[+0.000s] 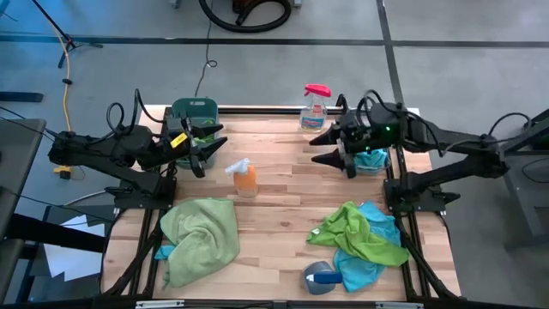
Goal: Sort microfiber towel by color & place in baskets
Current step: Put the light green microfiber towel into the green bin
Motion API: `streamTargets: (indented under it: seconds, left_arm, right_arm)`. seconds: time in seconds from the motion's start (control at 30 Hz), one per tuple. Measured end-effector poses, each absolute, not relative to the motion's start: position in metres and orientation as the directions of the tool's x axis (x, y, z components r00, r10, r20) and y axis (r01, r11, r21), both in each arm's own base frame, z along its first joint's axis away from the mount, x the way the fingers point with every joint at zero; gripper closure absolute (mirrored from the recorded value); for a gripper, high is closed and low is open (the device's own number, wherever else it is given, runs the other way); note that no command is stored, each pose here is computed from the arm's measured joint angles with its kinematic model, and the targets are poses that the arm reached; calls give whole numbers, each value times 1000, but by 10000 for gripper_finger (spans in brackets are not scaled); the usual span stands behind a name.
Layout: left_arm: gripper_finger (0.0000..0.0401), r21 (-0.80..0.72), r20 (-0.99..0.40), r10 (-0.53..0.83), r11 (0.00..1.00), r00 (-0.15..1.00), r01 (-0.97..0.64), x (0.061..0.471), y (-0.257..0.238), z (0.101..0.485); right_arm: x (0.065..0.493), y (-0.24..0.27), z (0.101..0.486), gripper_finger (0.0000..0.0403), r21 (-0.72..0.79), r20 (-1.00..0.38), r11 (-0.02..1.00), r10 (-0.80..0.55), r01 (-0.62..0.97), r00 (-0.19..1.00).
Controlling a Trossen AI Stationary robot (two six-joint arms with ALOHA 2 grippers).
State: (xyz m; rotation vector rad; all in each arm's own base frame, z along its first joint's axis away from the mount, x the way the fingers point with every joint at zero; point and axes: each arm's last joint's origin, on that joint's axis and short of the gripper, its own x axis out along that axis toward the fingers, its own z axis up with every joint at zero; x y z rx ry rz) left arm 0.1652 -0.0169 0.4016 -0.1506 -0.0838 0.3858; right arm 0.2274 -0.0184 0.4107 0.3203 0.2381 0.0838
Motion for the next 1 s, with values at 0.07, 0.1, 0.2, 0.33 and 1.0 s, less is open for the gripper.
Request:
streamTargets:
  seconds: [0.07, 0.1, 0.2, 0.33, 1.0]
  left_arm:
    - [219, -162, 53, 379, 916, 924, -366, 165, -17, 402]
    - [219, -160, 53, 378, 917, 924, -366, 165, -17, 402]
    - [219, -129, 53, 378, 920, 924, -369, 165, -17, 402]
    - [219, -112, 54, 378, 922, 924, -371, 165, -17, 402]
    - [219, -98, 35, 378, 923, 925, -373, 165, -17, 400]
  right_arm:
    - [229, -12, 415, 132, 267, -175, 963, 95, -46, 980]
    - [230, -10, 418, 132, 235, -148, 971, 89, -52, 985]
    - [231, -7, 427, 132, 178, -53, 983, 56, -46, 997]
    - [231, -7, 437, 132, 229, 54, 973, 20, -32, 998]
    - [250, -8, 424, 132, 176, -4, 984, 22, -21, 1000]
